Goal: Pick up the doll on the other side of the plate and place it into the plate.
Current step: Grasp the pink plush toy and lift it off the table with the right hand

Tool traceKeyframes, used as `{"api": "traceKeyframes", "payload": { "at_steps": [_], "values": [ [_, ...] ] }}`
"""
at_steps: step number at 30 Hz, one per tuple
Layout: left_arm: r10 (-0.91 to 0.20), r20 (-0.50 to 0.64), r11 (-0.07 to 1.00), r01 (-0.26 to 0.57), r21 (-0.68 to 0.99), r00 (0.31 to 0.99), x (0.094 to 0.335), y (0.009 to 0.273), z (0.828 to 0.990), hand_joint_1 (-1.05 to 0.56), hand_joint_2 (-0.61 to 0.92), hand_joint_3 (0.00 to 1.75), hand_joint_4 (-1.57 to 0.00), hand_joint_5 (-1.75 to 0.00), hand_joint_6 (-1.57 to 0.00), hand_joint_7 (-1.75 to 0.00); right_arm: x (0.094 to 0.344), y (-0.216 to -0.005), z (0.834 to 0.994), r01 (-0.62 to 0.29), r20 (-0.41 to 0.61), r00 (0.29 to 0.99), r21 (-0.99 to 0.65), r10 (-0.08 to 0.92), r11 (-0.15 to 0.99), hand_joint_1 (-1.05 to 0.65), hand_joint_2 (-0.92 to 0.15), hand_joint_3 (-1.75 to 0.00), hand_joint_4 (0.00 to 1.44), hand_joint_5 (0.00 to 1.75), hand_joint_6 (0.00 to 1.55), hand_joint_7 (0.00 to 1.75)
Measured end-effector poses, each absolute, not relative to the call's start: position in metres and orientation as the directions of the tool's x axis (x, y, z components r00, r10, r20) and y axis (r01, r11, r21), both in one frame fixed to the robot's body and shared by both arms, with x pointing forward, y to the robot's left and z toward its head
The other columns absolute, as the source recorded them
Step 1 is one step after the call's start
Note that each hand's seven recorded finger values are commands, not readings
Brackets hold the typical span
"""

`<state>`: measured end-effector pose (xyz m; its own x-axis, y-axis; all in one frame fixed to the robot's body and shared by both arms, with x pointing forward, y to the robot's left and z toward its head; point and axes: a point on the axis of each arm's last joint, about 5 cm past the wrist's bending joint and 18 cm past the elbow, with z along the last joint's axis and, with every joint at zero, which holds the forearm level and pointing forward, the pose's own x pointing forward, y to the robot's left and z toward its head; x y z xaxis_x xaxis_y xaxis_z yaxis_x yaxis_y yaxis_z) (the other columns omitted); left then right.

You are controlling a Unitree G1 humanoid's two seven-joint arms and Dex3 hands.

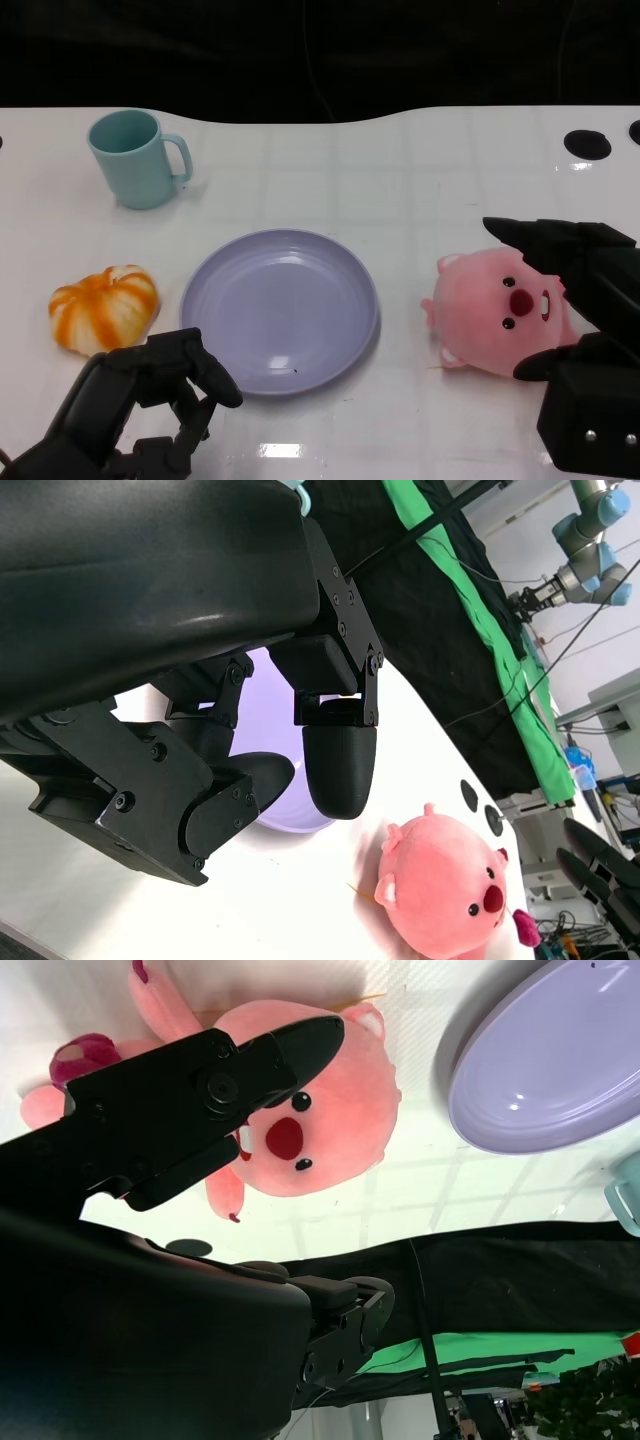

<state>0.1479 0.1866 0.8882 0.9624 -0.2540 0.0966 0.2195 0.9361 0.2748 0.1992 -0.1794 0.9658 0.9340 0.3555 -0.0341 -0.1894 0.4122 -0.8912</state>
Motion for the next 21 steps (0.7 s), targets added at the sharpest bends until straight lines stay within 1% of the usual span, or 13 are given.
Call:
{"api": "traceKeyframes", "payload": {
  "at_steps": [4, 7, 12, 17, 21],
  "values": [
    [-0.254, 0.093, 0.935, 0.220, 0.276, 0.963, 0.148, 0.187, 0.888, -0.05, 0.52, 1.11, -0.77, -1.57, -0.85, -1.17, 0.204, -0.177, 0.964, -0.210, -0.068, 0.935, -0.898, 0.348, 0.388, -0.45, -0.67, 0.00, 0.00, 0.20, 0.15, 0.08],
    [-0.255, 0.095, 0.936, 0.221, 0.275, 0.962, 0.148, 0.186, 0.888, -0.06, 0.52, 1.11, -0.77, -1.57, -0.85, -1.17, 0.208, -0.175, 0.960, -0.229, -0.094, 0.933, -0.899, 0.348, 0.372, -0.46, -0.67, 0.00, 0.00, 0.20, 0.15, 0.08],
    [-0.257, 0.095, 0.936, 0.222, 0.274, 0.962, 0.148, 0.185, 0.888, -0.05, 0.52, 1.11, -0.78, -1.58, -0.85, -1.17, 0.218, -0.173, 0.956, -0.244, -0.124, 0.933, -0.908, 0.339, 0.340, -0.51, -0.70, -0.01, 0.00, 0.17, 0.14, 0.05],
    [-0.259, 0.099, 0.934, 0.223, 0.279, 0.961, 0.148, 0.185, 0.888, -0.06, 0.51, 1.11, -0.78, -1.58, -0.85, -1.17, 0.229, -0.172, 0.947, -0.281, -0.183, 0.931, -0.911, 0.316, 0.302, -0.52, -0.72, -0.01, 0.00, 0.15, 0.13, 0.04],
    [-0.259, 0.099, 0.934, 0.223, 0.279, 0.961, 0.148, 0.185, 0.888, -0.07, 0.51, 1.11, -0.78, -1.58, -0.85, -1.17, 0.241, -0.171, 0.940, -0.307, -0.222, 0.928, -0.910, 0.299, 0.278, -0.56, -0.75, -0.02, 0.00, 0.15, 0.13, 0.02]
  ]
}}
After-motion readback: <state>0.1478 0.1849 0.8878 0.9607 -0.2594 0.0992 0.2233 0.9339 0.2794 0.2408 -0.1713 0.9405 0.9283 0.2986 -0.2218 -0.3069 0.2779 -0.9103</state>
